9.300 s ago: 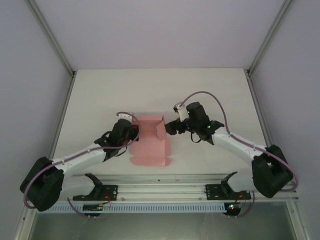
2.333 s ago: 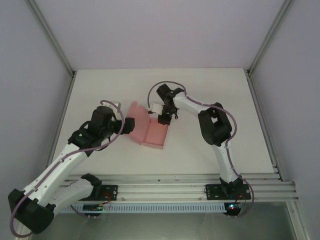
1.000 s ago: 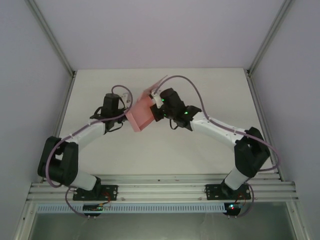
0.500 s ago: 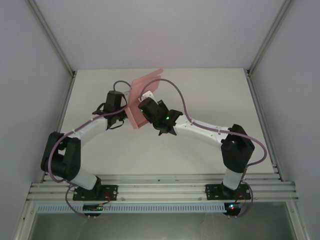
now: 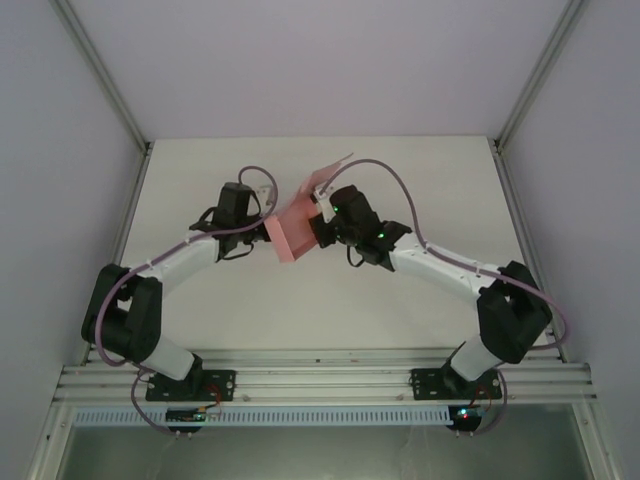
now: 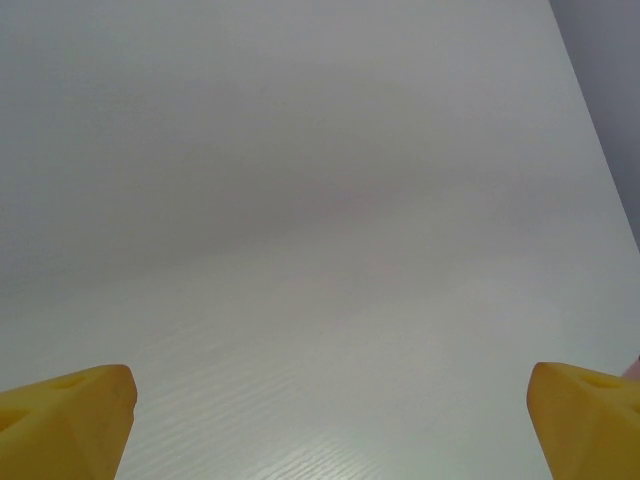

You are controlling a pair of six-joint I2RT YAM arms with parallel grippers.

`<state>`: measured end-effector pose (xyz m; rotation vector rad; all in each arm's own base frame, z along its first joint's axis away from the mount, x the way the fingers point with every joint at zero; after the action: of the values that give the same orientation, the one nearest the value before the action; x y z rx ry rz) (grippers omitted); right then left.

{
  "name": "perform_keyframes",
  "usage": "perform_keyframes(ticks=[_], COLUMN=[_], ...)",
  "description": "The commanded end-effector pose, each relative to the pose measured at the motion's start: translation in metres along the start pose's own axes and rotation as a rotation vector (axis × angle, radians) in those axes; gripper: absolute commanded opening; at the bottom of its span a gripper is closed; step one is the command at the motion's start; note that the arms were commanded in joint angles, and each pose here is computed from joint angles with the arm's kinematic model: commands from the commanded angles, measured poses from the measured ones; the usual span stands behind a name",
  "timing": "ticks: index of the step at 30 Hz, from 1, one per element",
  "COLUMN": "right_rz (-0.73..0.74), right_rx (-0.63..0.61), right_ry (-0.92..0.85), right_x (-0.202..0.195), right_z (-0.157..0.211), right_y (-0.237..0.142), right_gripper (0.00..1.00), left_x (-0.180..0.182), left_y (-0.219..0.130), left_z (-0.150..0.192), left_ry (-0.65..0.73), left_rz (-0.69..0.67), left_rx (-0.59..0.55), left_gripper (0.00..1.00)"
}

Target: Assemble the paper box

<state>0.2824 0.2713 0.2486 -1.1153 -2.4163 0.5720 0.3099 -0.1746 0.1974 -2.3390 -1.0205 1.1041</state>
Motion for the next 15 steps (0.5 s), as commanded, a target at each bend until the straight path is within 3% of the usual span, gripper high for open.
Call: perform_keyframes(ticks=[1,3,10,15], right_rz=[-0.15,-0.033,0.302,0.487], right_rx=[0.037,0.017,0.081,0.182], right_ry=[0.012,0.011,0.1,0.165], right_x=[0.017,0.008,-0.033,-0.056], right_z=[0.008,0.003,0.019,0.053], right_y=[-0.004,-0.015,-0.053,-0.054], right_gripper=[0.05,0.04,0.02,0.02], left_x=[-0.068,-0.061,0.007,0.048], left_y=[-0.025,-0.025,-0.054,-0.096], left_z=[-0.034,-0.031,-0.003,0.022], left_ry=[0.24,0.22,0.02,-0.16], left_rz=[0.285,0.191,-0.361,-0.568], left_rx=[-0.126,-0.105,-0.012,-0.047], left_gripper=[1.0,1.0,0.99,1.0])
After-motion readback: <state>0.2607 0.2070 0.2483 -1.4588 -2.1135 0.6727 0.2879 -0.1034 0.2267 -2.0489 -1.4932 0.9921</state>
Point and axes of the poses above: each hand's point on the last joint's axis, 136 mm out from that joint toward the fingers, its own y axis out along the fingers, its own x axis along the line the jaws close on, z = x × y, the point moved 9 cm from there along -y, back along the fingers, and after that the axes turned 6 degrees about y, right-handed, at the moved point
